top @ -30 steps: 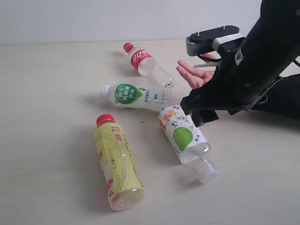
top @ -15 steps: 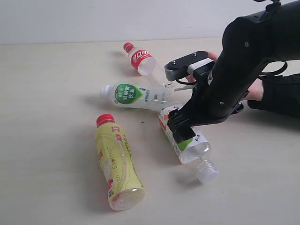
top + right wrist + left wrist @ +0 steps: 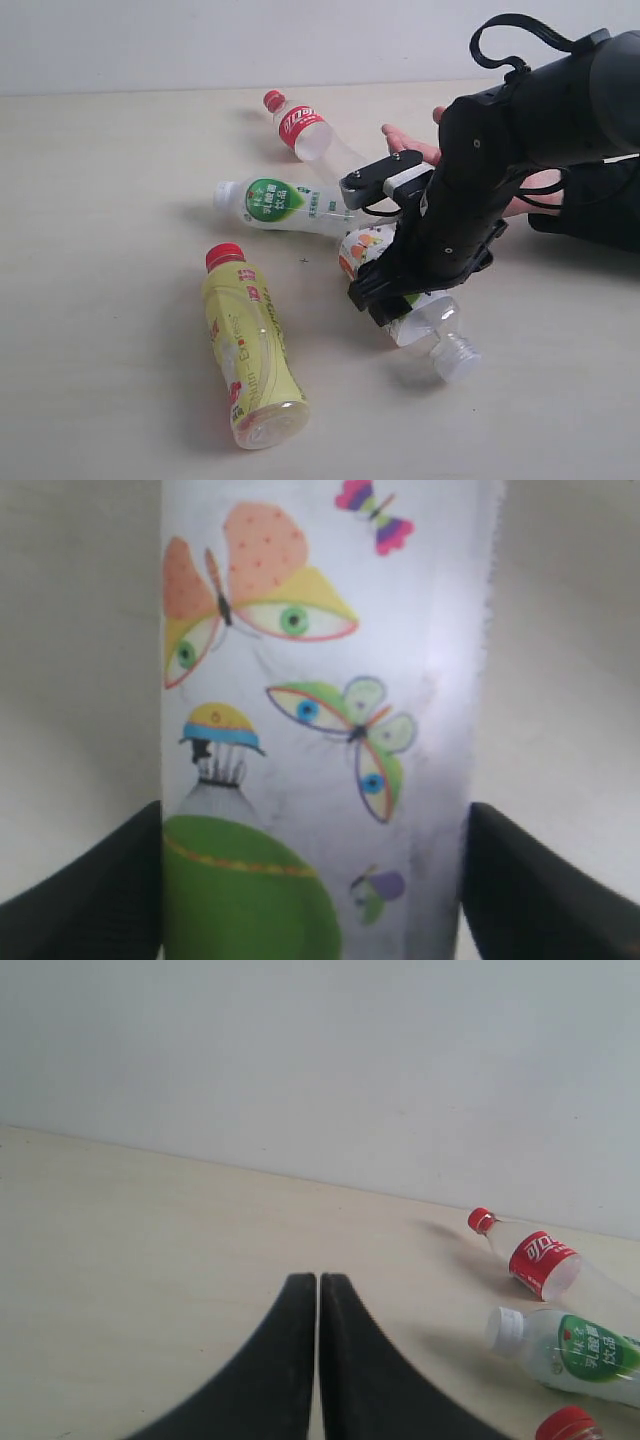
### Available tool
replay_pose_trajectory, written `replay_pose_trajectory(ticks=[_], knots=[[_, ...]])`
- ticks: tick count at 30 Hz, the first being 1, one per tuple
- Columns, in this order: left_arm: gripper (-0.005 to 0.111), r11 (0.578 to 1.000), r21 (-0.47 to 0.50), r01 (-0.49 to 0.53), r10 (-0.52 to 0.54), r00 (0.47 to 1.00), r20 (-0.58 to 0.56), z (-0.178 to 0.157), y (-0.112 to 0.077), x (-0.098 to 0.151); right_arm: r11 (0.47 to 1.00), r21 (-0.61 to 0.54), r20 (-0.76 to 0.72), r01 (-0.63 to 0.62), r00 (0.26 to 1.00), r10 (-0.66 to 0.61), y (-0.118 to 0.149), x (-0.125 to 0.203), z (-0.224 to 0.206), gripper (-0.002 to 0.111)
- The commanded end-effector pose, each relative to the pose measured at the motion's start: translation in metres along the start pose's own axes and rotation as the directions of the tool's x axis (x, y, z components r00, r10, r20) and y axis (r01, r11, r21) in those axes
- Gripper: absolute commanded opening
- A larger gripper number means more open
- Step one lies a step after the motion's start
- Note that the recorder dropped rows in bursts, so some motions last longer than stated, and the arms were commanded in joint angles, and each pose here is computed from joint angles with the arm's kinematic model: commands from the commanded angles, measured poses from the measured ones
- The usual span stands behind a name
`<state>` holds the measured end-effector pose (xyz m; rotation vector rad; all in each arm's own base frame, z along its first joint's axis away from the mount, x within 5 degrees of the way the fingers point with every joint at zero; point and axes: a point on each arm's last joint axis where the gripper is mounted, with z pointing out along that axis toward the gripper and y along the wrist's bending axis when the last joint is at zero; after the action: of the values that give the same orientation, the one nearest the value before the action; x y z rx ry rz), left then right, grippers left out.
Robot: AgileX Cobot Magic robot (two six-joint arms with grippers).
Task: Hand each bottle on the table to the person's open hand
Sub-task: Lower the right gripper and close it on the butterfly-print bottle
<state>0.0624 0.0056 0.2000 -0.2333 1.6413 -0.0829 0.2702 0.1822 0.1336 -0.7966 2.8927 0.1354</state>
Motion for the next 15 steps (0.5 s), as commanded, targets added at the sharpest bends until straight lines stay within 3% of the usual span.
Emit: replay_pose_trajectory(ticks=[1, 9, 15], knots=[[0.004, 1.000, 0.000, 0.006, -0.006, 1.000, 0.004, 0.000, 0.000, 0.000, 1.000, 0.001, -0.009, 0.008, 1.000, -0.008, 0.000, -0.001, 0.000, 0.055], [0.004, 1.000, 0.000, 0.006, -0.006, 1.000, 0.004, 0.000, 0.000, 0.000, 1.000, -0.001, -0.034, 0.007, 0.999, -0.007, 0.000, 0.001, -0.002, 0.000], [0.004, 1.000, 0.000, 0.006, -0.006, 1.000, 0.004, 0.000, 0.000, 0.000, 1.000, -0.004, -0.019, 0.008, 1.000, -0.008, 0.001, 0.003, -0.020, 0.000]])
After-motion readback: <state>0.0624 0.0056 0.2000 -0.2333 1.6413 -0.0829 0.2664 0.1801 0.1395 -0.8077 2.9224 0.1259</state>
